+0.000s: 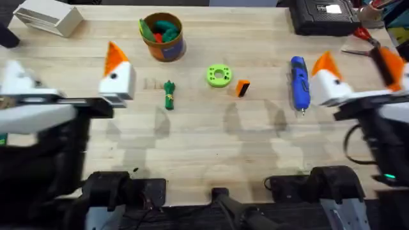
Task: Pick up the gripper from the table and insert it into the empty holder that is missing its gripper. Then pick up a screw, insert it into the mounting hole, and use the screwdriver to tighten it. Finally, clean up the table by picking up the vegetable and placing it into the bucket.
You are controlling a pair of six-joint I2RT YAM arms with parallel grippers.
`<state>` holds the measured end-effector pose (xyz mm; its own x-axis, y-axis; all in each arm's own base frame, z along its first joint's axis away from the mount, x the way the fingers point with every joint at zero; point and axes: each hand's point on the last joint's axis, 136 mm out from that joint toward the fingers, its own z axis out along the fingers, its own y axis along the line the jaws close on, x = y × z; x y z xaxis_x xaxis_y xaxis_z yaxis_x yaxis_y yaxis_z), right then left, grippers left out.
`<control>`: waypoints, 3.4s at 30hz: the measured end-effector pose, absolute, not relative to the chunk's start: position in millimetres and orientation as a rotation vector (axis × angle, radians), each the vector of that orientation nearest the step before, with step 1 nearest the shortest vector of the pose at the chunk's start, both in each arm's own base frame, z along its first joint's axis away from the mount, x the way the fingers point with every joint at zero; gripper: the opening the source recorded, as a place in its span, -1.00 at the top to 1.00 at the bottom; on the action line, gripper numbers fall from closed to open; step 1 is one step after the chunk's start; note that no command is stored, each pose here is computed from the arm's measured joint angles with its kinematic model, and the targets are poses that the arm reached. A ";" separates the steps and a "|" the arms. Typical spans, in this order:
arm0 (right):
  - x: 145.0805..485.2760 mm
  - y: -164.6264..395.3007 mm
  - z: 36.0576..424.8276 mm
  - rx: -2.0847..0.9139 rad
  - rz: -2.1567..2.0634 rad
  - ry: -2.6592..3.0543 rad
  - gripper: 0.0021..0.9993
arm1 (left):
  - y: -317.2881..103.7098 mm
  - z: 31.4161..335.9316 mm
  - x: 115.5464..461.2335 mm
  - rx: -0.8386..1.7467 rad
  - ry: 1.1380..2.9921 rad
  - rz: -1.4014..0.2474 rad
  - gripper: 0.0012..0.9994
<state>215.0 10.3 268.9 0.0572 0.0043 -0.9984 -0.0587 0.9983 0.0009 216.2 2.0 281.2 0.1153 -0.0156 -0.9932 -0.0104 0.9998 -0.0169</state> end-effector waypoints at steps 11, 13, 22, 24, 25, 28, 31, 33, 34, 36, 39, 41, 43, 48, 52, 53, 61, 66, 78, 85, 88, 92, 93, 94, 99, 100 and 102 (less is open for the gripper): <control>227.5 10.8 302.7 -0.041 0.057 1.793 -0.98 | 3.7 306.4 231.1 -0.030 1.764 0.008 -0.97; 234.6 10.9 295.6 -0.039 0.060 1.888 -0.98 | 3.7 299.2 239.6 -0.030 1.838 0.010 -0.97; 269.3 11.1 245.2 -0.013 0.078 2.308 -0.98 | -0.6 249.6 274.3 -0.015 2.131 -0.012 -0.97; 273.2 11.1 238.2 -0.006 0.080 2.339 -0.98 | -1.8 241.0 277.9 -0.011 2.165 -0.019 -0.97; 274.9 11.1 235.1 -0.002 0.082 2.351 -0.98 | -2.2 237.8 279.5 -0.010 2.178 -0.021 -0.97; 277.6 11.1 229.2 0.002 0.084 2.374 -0.98 | -2.6 231.0 282.7 -0.009 2.203 -0.024 -0.97; 278.9 11.1 226.1 0.003 0.084 2.386 -0.98 | -3.0 227.4 284.2 -0.008 2.217 -0.026 -0.97; 279.5 11.1 224.8 0.004 0.084 2.392 -0.98 | -3.0 226.3 284.7 -0.008 2.221 -0.027 -0.97; 279.6 11.1 224.5 0.004 0.084 2.393 -0.98 | -3.0 225.7 284.8 -0.008 2.224 -0.027 -0.97; 279.5 11.1 224.9 0.004 0.084 2.392 -0.98 | -3.6 224.5 284.4 -0.017 2.229 -0.033 -0.97; 279.6 11.1 225.0 0.004 0.084 2.392 -0.98 | -7.5 221.4 281.8 -0.037 2.246 -0.057 -0.97; 279.5 11.1 225.1 0.004 0.084 2.392 -0.98 | -12.7 217.2 278.2 -0.041 2.268 -0.068 -0.97; 279.6 11.1 225.0 0.004 0.084 2.392 -0.98 | -18.2 211.5 272.9 -0.056 2.299 -0.076 -0.97; 279.5 11.1 224.9 0.004 0.084 2.392 -0.98 | -34.5 201.3 261.4 -0.118 2.355 -0.126 -0.97; 279.5 11.1 225.0 0.004 0.084 2.392 -0.98 | -58.8 188.0 254.0 -0.103 2.411 -0.186 -0.97; 279.4 11.1 225.0 0.004 0.084 2.392 -0.98 | -60.7 184.2 252.9 -0.105 2.424 -0.188 -0.97; 279.2 11.1 224.7 0.004 0.084 2.394 -0.98 | -76.5 152.1 253.7 -0.070 2.549 -0.161 -0.96; 278.9 11.1 224.3 0.004 0.084 2.396 -0.98 | -83.0 127.1 260.3 -0.064 2.634 -0.130 -0.93; 278.7 11.1 224.3 0.004 0.084 2.396 -0.98 | -94.1 83.7 287.9 -0.068 2.707 -0.096 -0.81; 278.7 11.1 224.3 0.004 0.084 2.396 -0.98 | -96.8 62.9 294.3 -0.066 2.746 -0.077 -0.70; 278.7 11.1 224.3 0.004 0.084 2.396 -0.98 | -97.4 52.7 295.7 -0.066 2.768 -0.065 -0.54; 278.7 11.1 224.3 0.004 0.084 2.397 -0.98 | -100.0 40.9 302.2 -0.065 2.775 -0.062 -0.33; 278.7 11.1 224.3 0.004 0.084 2.396 -0.98 | -100.0 40.8 302.3 -0.069 2.775 -0.062 -0.22; 278.7 11.1 224.3 0.004 0.084 2.396 -0.98 | -100.1 40.9 302.4 -0.070 2.774 -0.063 -0.12; 278.8 11.1 224.2 0.004 0.084 2.397 -0.98 | -100.3 41.0 302.7 -0.069 2.773 -0.064 0.51; 278.8 11.1 224.2 0.004 0.084 2.397 -0.98 | -100.3 41.0 302.7 -0.070 2.773 -0.064 0.55; 278.7 11.1 224.3 0.004 0.084 2.396 -0.98 | -100.4 41.1 302.8 -0.070 2.773 -0.065 0.66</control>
<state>278.7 11.1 224.3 -0.7360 0.0265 -0.6765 -0.0211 0.9979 0.0620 302.8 -100.4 41.1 -0.9321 -0.0574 -0.3575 -0.0406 0.9977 -0.0543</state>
